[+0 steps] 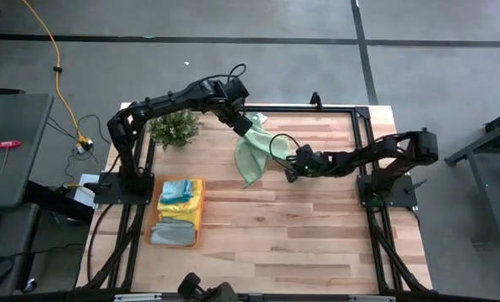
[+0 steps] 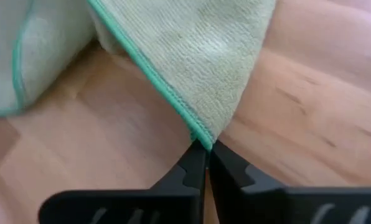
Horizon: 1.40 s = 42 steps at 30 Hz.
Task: Fold microfiber towels
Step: Fold the green microfiber towel
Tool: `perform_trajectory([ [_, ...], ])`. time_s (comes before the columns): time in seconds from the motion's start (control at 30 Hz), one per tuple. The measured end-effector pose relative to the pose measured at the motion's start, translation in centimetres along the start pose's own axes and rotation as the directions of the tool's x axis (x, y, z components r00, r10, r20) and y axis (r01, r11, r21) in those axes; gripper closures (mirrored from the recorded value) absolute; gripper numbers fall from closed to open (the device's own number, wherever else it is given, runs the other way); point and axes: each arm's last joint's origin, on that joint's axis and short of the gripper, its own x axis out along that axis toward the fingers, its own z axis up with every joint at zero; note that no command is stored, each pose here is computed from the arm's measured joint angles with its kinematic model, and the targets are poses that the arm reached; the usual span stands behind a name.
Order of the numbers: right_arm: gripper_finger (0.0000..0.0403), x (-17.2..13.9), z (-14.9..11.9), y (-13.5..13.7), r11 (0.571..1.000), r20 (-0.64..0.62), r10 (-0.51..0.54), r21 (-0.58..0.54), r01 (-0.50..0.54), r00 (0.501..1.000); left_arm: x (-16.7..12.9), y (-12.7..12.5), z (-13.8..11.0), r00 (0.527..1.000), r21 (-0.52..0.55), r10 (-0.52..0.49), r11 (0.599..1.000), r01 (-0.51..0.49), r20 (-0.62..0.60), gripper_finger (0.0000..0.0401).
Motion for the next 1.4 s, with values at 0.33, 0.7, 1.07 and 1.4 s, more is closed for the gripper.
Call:
perform_trajectory([
  [0.33, 0.0402, -7.4, 6.3, -2.8, 0.988, 0.06, 0.114, -0.114, -0.106, 0.992, -5.5, 0.6, 0.1, 0.989, -0.002, -0.058, 0.998, 0.059, 0.139, 0.0401],
  [0.7, 0.0402, -18.7, 17.6, -3.5, 0.92, 0.211, -0.004, -0.382, 0.086, 0.978, -14.4, 2.3, 2.4, 0.911, 0.051, 0.034, 0.997, -0.06, 0.41, 0.0401],
  [1.07, 0.0403, -24.5, 27.7, -5.7, 0.83, 0.339, -0.14, -0.473, 0.297, 0.93, -20.5, 7.5, 4.8, 0.74, 0.027, 0.177, 0.966, -0.255, 0.648, 0.04],
  [1.4, 0.0403, -26.4, 27.9, -4.7, 0.771, 0.259, -0.202, -0.552, 0.316, 0.945, -19.1, 5.6, 2.7, 0.86, 0.195, 0.134, 0.946, -0.259, 0.493, 0.04],
])
